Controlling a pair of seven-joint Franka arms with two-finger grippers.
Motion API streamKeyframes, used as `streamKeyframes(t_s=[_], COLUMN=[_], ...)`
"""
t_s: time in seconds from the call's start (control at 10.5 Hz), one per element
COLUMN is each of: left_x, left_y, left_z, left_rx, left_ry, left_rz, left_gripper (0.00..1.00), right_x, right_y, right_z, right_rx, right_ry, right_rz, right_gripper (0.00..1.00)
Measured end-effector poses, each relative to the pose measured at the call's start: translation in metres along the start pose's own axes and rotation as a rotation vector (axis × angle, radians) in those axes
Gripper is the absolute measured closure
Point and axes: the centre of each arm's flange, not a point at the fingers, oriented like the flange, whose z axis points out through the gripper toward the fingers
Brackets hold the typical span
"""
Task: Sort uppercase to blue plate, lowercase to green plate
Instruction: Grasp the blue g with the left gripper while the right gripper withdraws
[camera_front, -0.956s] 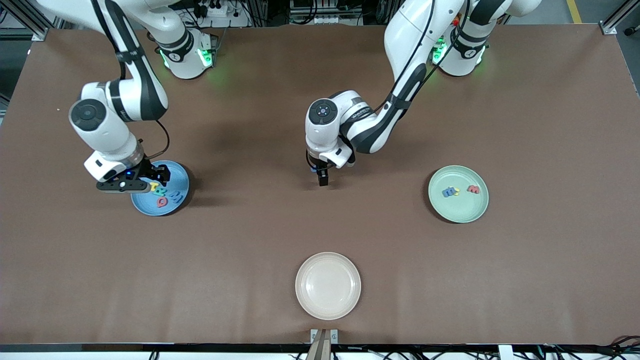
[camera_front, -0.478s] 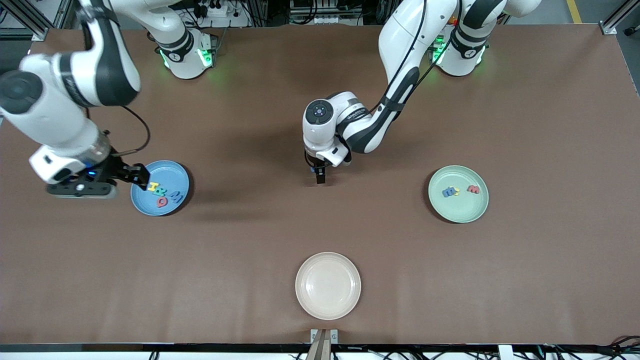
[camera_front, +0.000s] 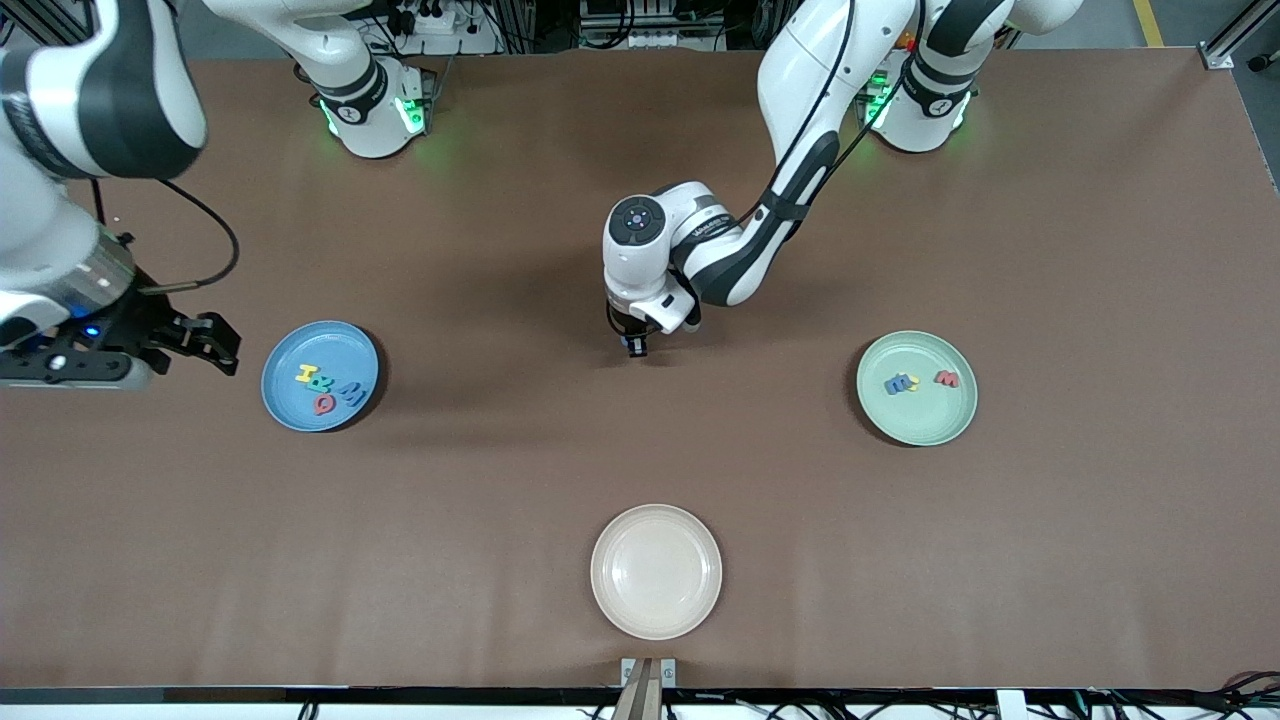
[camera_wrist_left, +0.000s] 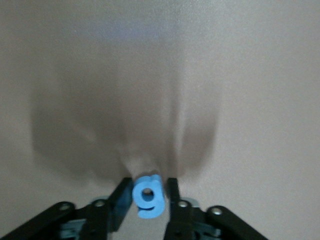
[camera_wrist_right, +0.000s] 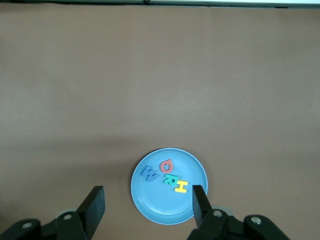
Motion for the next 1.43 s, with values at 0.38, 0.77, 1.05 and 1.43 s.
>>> streamKeyframes(t_s=[0.38, 0.77, 1.05, 1.43], left_x=[0.008, 0.074, 0.173, 0.294], left_y=[0.012, 0.079, 0.137, 0.191], left_z=[-0.002, -0.042, -0.086, -0.087], left_rx=[-0.031, -0.033, -0.030, 0.059], left_ry=[0.017, 0.079, 0.119, 0.186], left_rz=[0.023, 0.062, 0.098, 0.130], left_gripper=[0.72, 0.72, 0.72, 0.72], right_x=[0.002, -0.004, -0.010, -0.013], right_y=[0.009, 0.010, 0.008, 0.012], right_z=[-0.058, -0.093, -0.106, -0.097], right_rx=[0.013, 0.036, 0.043, 0.038], right_ry=[-0.016, -0.046, -0.075, -0.127], right_rz=[0.002, 0.006, 0.002, 0.021], right_gripper=[0.21, 0.21, 0.20, 0.02])
